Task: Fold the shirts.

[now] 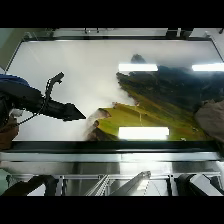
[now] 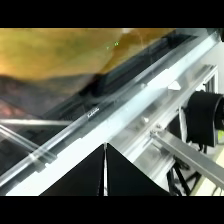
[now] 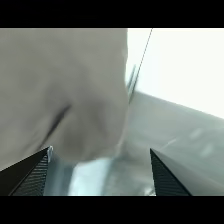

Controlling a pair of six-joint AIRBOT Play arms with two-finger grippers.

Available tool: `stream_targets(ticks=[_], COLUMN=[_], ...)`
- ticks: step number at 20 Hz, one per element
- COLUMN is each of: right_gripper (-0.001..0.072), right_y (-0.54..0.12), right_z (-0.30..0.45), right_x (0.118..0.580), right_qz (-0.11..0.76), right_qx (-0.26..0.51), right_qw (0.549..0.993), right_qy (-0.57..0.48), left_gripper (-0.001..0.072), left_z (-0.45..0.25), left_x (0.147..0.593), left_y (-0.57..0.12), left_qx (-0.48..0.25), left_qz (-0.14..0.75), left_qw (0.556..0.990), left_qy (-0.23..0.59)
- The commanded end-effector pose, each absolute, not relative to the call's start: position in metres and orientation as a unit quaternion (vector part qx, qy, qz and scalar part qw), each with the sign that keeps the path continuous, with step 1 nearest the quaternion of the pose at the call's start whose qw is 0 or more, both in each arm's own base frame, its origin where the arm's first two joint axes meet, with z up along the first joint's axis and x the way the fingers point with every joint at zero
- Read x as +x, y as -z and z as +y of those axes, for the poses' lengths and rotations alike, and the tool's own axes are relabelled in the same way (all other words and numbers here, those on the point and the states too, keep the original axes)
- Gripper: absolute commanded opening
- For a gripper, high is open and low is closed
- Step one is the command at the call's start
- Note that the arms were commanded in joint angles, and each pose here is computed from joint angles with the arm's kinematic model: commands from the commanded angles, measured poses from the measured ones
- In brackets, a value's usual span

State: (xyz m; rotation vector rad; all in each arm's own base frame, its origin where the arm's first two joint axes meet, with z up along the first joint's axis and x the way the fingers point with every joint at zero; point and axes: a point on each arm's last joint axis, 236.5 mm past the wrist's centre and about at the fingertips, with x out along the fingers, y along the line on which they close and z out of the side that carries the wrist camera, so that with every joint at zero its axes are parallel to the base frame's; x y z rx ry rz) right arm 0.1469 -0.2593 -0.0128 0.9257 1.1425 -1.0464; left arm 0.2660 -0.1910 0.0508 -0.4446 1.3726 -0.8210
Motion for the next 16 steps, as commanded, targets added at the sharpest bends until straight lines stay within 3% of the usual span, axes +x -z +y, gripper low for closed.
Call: stream_targets(ticks=[1,3,5,7,11,12,14,16], right_gripper=[0.0703,0.0704,0.0704,0.0702,0.07,0.068,0.0433,0.0436], right_y=[-0.035,-0.073,-0.111,-0.133,-0.131,-0.123,-0.112,-0.106], right_z=[-0.209,-0.151,-0.084,-0.016,0.105,0.134,0.18,0.195], right_x=[0.22,0.29,0.345,0.384,0.43,0.432,0.431,0.431], right_qz=[0.427,0.383,0.346,0.32,0.314,0.326,0.342,0.337], right_qx=[0.455,0.481,0.496,0.445,0.455,0.45,0.459,0.451], right_qw=[0.717,0.773,0.797,0.829,0.795,0.781,0.748,0.745], right_qy=[0.312,0.157,0.015,-0.114,-0.251,-0.284,-0.336,-0.358], left_gripper=[0.003,0.0028,0.0027,0.0008,0.0009,0.0011,0.0011,0.001], left_z=[-0.187,-0.176,-0.157,-0.132,-0.095,-0.089,-0.084,-0.084], left_x=[0.281,0.297,0.313,0.327,0.35,0.357,0.366,0.366], left_y=[-0.05,-0.049,-0.05,-0.052,-0.089,-0.1,-0.115,-0.119], left_qx=[-0.203,-0.216,-0.235,-0.256,-0.259,-0.256,-0.249,-0.245], left_qz=[0.594,0.578,0.563,0.551,0.514,0.5,0.482,0.48], left_qw=[0.695,0.715,0.733,0.747,0.779,0.79,0.804,0.805], left_qy=[0.35,0.328,0.3,0.269,0.249,0.246,0.244,0.247])
